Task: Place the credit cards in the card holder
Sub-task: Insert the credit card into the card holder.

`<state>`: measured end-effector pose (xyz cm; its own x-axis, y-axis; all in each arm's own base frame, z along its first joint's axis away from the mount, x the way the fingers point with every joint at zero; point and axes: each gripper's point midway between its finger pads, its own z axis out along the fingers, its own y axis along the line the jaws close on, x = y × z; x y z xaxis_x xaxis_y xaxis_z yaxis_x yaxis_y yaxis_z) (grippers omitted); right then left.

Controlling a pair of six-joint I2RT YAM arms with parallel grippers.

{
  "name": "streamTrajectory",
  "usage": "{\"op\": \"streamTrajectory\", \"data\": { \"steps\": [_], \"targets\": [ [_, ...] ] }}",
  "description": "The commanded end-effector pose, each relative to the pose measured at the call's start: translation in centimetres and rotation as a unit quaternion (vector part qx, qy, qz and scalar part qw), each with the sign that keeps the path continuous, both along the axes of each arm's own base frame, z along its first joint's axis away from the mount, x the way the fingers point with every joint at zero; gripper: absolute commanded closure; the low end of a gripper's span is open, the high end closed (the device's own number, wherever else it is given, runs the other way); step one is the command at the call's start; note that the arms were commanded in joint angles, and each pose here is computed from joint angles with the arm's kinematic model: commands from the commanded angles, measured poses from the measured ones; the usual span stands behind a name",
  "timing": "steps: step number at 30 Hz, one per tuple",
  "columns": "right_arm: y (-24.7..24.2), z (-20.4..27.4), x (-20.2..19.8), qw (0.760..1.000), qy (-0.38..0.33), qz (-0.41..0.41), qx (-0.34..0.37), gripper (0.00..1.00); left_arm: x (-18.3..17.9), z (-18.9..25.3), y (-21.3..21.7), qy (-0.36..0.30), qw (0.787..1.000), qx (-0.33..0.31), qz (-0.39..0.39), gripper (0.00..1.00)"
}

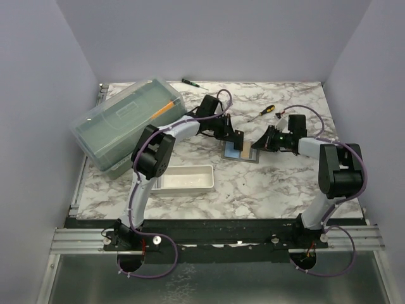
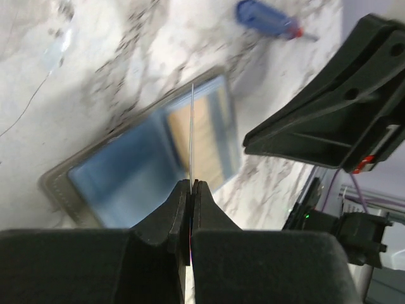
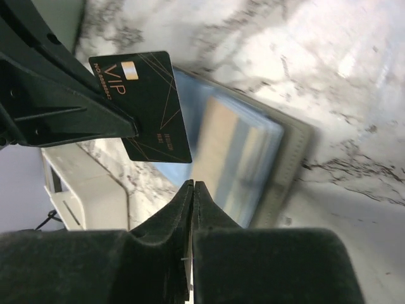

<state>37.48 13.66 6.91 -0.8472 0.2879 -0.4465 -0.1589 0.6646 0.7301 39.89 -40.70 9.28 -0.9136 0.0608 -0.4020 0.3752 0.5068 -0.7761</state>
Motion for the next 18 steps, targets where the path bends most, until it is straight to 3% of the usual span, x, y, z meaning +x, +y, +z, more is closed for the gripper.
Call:
{"op": "streamTrajectory", "data": {
  "steps": [1, 18],
  "targets": [
    [-1.1, -2.5, 0.3, 0.999, 0.025, -0.013, -0.036, 0.97, -2.8, -4.0, 1.2, 0.063, 0.995, 0.051, -0.059, 1.00],
    [-2.2, -6.5, -0.2, 0.993, 0.084, -0.038, -0.070, 0.99, -4.0, -5.5, 1.7, 0.160, 0.983, 0.015, -0.089, 1.00]
  ]
}}
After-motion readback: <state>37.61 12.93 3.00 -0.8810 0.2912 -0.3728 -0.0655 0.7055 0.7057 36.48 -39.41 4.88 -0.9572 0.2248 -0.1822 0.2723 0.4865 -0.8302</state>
